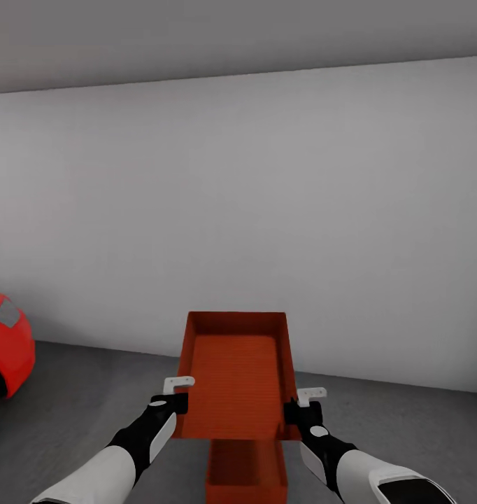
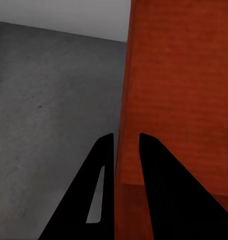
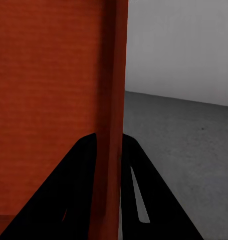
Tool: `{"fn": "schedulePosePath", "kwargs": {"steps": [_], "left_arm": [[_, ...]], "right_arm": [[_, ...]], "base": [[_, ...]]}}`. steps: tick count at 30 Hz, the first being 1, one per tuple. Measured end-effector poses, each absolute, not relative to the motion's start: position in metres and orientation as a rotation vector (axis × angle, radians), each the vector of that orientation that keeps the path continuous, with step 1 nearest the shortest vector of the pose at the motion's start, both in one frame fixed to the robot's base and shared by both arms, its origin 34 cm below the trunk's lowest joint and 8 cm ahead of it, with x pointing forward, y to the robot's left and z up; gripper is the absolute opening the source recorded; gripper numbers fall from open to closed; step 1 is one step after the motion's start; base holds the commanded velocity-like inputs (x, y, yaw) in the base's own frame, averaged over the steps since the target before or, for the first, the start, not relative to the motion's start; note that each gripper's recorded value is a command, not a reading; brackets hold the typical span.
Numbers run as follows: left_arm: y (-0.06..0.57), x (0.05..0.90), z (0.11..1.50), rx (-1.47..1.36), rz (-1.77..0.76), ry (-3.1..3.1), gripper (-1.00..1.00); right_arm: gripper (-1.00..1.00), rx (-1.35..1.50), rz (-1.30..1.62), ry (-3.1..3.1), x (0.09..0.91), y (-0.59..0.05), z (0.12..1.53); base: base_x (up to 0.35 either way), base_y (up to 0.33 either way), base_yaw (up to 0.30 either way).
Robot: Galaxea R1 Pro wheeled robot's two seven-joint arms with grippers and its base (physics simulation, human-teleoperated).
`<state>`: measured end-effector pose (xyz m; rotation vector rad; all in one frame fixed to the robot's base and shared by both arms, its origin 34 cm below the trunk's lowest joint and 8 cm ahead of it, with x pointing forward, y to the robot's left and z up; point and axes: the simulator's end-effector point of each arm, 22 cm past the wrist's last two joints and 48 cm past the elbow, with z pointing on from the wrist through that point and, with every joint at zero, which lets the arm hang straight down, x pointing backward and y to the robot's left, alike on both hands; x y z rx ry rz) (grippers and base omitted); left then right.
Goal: Move the two storage containers from the living room to the garage. In the garage, place one container on the floor and stack the other container on top of it (either order is fine).
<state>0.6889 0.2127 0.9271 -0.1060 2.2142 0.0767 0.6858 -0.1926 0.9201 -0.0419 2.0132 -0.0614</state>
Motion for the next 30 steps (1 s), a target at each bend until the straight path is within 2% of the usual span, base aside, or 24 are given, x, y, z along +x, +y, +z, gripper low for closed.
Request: {"fn": "schedulePosePath", "kwargs": {"steps": [8,30], "left_arm": [[0.213,0.689,0.927,-0.106,0.077,2.213,-1.0],[0.213,0.687,0.914,-0.105,0.079,2.238,-1.0]], "right_arm": [[-1.0,-0.041,-0.062,2.012,0.686,-0.192,0.92],[-1.0,-0.042,-0.059,2.037,0.684,-0.192,0.907]], "base": [[0.127,0.0,0.0],[0.005,0.0,0.0]]}}
